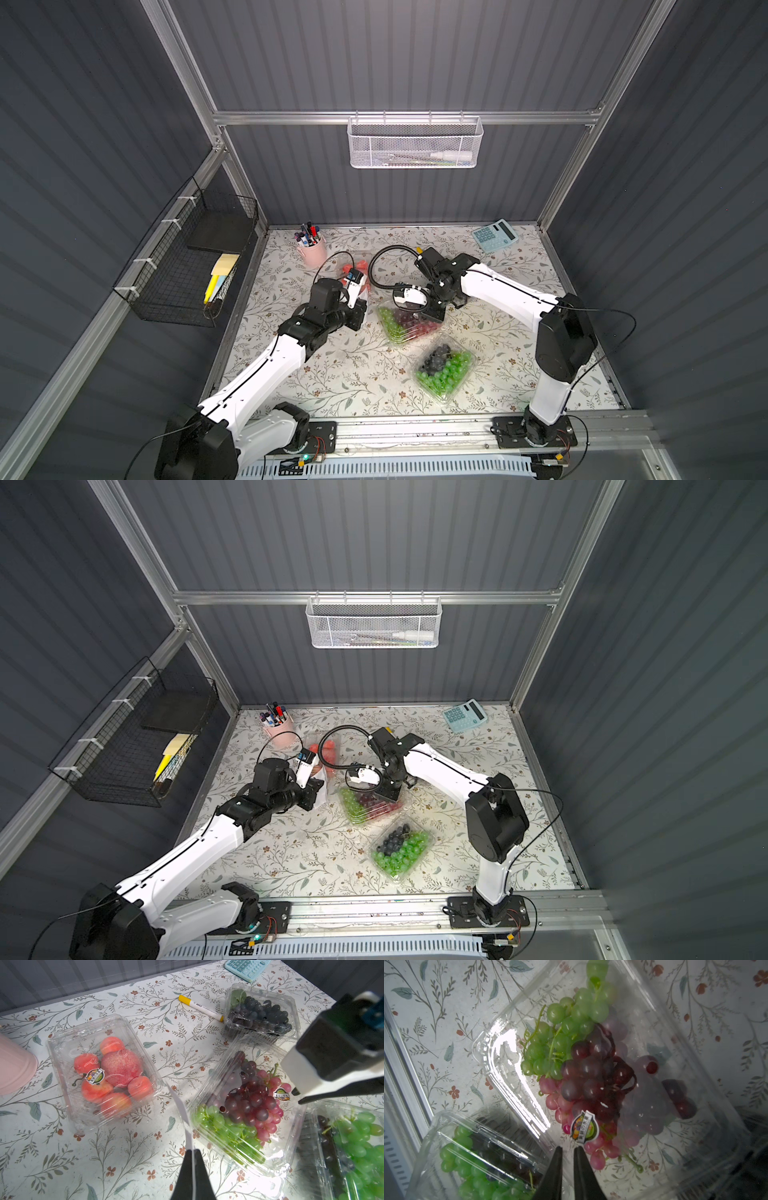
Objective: Label fruit boxes
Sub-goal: Stick the label on the fruit box.
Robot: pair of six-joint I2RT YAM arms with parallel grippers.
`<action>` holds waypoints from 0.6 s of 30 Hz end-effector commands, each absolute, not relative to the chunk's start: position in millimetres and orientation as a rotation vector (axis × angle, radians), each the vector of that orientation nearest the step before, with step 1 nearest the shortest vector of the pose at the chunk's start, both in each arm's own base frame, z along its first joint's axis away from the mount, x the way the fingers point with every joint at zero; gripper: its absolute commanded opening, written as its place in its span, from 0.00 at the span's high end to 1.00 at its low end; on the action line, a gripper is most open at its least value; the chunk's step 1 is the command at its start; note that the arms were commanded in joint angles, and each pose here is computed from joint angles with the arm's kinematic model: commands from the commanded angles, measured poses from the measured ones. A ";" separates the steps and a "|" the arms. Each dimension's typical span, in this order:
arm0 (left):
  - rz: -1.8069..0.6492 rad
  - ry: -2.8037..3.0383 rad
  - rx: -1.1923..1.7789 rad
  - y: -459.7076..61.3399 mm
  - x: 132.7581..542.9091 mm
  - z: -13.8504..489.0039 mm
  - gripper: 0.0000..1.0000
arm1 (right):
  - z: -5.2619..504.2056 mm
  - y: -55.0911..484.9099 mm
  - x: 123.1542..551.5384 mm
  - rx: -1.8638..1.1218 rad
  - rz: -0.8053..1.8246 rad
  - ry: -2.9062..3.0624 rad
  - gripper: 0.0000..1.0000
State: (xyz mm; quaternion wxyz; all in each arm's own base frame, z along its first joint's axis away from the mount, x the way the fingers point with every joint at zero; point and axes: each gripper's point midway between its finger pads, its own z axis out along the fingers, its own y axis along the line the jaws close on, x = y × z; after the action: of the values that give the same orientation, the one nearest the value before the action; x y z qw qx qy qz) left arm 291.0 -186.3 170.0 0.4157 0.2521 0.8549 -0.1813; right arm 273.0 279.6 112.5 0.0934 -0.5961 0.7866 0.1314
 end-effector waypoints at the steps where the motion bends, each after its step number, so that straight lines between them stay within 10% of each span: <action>1: -0.447 2.155 0.630 -182.3 285.5 167.6 1.00 | 115.1 278.3 260.6 -1.810 0.468 2.376 0.80; 18: -0.453 2.154 0.622 -182.7 286.1 169.7 1.00 | 124.3 291.7 290.3 -1.668 0.513 2.305 0.92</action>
State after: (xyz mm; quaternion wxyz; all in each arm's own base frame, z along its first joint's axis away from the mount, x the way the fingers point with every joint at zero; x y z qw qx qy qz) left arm 289.7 -185.6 170.9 0.4157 0.2521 0.8549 -0.1813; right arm 286.6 288.1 130.1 0.1316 -0.5722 0.7907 0.1732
